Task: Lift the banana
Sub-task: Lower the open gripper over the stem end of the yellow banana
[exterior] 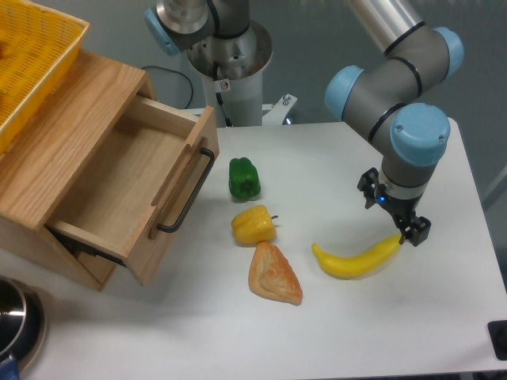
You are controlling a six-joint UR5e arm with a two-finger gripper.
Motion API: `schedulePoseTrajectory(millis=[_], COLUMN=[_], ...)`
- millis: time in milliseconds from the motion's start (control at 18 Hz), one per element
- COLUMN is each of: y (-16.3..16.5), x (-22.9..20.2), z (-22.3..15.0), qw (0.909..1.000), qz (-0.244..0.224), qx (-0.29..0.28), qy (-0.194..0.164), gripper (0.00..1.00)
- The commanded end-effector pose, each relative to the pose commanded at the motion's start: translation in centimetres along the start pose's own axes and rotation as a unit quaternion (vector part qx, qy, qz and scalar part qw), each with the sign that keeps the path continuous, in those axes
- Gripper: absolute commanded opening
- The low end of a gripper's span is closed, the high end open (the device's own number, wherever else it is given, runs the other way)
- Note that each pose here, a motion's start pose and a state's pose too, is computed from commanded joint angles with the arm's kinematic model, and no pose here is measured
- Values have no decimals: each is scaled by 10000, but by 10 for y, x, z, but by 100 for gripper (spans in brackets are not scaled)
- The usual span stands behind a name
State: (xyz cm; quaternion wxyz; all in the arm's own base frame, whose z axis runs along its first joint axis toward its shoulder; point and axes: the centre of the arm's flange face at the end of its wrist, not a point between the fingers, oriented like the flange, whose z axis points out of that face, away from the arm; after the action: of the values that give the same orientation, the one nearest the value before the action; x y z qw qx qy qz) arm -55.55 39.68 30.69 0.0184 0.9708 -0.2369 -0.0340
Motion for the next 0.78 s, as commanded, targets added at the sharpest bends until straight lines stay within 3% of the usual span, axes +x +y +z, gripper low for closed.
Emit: schedulePoseTrajectory(millis=[778], y=[-14], x=[3], z=[33], qw=[9995], qz=[31], qx=[318], qy=[7], gripper=[100])
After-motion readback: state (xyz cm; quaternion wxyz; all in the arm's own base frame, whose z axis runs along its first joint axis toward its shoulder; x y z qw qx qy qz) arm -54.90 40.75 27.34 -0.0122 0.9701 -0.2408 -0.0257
